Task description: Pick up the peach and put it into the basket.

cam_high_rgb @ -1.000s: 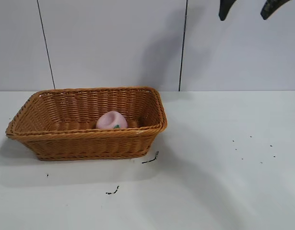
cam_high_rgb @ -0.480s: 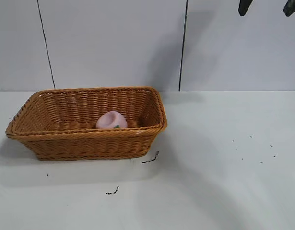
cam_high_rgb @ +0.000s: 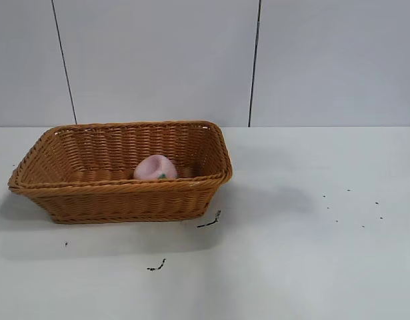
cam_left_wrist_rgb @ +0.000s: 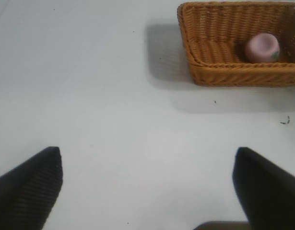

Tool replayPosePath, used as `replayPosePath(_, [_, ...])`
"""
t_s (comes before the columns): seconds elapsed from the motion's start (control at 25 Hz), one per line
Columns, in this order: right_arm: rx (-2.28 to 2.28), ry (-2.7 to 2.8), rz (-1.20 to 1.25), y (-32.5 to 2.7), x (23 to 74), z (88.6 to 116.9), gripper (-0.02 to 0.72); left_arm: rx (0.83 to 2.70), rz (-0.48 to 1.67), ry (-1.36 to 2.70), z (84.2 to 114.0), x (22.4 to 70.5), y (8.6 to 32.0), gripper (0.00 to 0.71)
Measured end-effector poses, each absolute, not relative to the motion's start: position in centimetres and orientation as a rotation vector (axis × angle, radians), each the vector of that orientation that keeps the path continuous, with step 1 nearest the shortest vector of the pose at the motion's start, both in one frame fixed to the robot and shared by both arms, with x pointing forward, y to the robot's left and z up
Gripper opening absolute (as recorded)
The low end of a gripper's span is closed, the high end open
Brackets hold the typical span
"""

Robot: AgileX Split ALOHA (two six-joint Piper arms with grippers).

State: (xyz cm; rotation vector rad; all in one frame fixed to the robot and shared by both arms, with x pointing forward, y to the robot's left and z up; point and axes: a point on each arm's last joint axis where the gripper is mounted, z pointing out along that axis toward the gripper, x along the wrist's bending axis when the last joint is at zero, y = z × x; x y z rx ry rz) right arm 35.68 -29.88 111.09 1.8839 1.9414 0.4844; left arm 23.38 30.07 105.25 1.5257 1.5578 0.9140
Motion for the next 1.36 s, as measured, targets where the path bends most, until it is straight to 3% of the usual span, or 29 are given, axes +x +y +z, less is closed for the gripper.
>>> replayPosePath(0.36, [1.651,1.699,0.791,-30.1,26.5,105.2,0.696,1.526,0.914,1.558,105.2,23.4,30.1,0.693])
replayPosePath(0.64, [1.513,1.553,0.945,-30.1,23.7,105.3,0.696,1.526,0.914,1.558,105.2,23.4,30.1,0.693])
replayPosePath(1.36, [1.505,1.544,0.953,-30.1,23.5,105.3,0.696,1.526,0.914,1.558,105.2,23.4,30.1,0.693])
